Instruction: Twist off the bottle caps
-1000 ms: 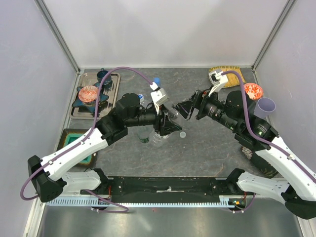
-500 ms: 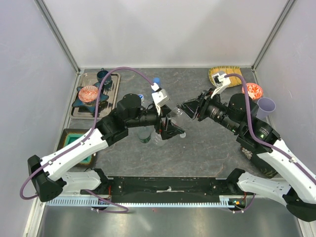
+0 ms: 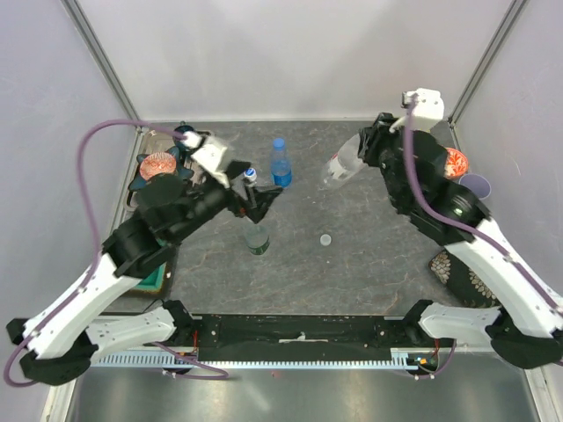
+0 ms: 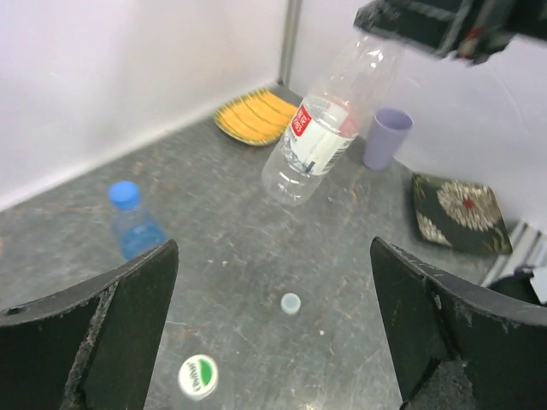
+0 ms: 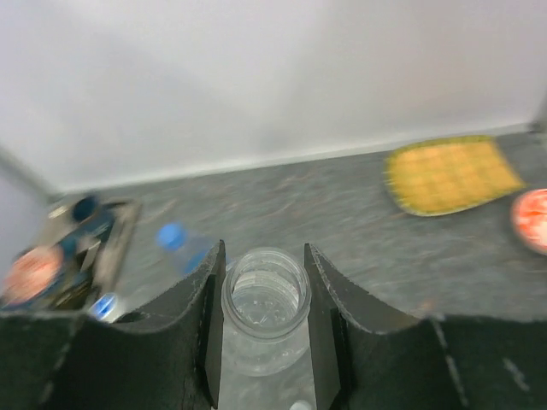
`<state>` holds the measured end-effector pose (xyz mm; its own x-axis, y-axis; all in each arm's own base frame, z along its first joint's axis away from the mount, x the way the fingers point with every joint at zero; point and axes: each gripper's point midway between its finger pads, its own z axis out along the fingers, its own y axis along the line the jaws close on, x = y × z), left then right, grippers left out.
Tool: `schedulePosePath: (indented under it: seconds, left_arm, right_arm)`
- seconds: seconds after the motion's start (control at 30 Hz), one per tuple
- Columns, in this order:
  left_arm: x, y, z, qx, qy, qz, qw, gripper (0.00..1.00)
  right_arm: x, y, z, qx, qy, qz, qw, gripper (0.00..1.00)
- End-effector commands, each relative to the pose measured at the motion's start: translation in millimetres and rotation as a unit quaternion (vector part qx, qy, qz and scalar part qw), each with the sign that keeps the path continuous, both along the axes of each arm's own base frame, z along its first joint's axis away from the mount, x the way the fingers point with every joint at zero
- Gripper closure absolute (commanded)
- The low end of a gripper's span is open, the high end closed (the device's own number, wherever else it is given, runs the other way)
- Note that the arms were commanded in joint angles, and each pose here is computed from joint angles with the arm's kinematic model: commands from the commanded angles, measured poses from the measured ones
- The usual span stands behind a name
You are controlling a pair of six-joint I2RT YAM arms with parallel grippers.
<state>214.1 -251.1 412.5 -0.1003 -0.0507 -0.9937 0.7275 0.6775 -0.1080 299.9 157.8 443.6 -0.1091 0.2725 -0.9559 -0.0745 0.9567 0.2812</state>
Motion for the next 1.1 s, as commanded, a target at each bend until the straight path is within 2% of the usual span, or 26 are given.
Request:
schedulePosePath:
  seconds: [0.0,0.07,0.13,0.27,0.33,0.47,0.67,0.97,1.07]
  left_arm:
    - [2.7,44.4,7.8,-0.021,-0.029,0.085,0.996,0.00]
    - [-2.8,48.3,7.1,-0.035,-0.030,0.081,0.996,0.00]
    - [-8.4,53.0,-1.7,-0.039,-0.025,0.078,0.996,0.01]
    - [-18.7,58.1,-18.7,-0.044,-0.005,0.070,0.997,0.00]
    - [-21.9,61.9,-27.9,-0.044,0.001,0.071,0.997,0.01]
    - [-22.7,63.8,-43.5,-0.037,0.011,0.074,0.996,0.01]
    - [-14.9,60.2,-58.9,-0.014,0.017,0.083,0.996,0.01]
    - [-9.0,48.2,-73.3,0.000,0.029,0.075,0.997,0.00]
    - [-11.5,45.0,-71.0,-0.004,0.031,0.065,0.997,0.00]
  right_arm:
    - [50.3,-49.5,-26.7,-0.086,-0.002,-0.207,0.975,1.00]
    - [80.9,-64.0,-46.1,-0.101,0.010,-0.251,0.963,1.00]
    - [109.8,-81.5,-50.7,-0.067,0.011,-0.273,0.960,1.00]
    - [167.2,-99.7,-90.7,-0.060,0.047,-0.288,0.955,1.00]
    - [185.0,-104.2,-96.5,-0.058,0.050,-0.292,0.954,1.00]
    - [219.5,-118.3,-142.9,-0.069,0.084,-0.309,0.945,1.00]
    - [241.1,-123.3,-176.5,-0.088,0.096,-0.319,0.939,1.00]
    - [235.5,-123.7,-213.7,-0.101,0.126,-0.315,0.935,1.00]
    - [230.9,-123.9,-226.9,-0.107,0.143,-0.313,0.933,0.90]
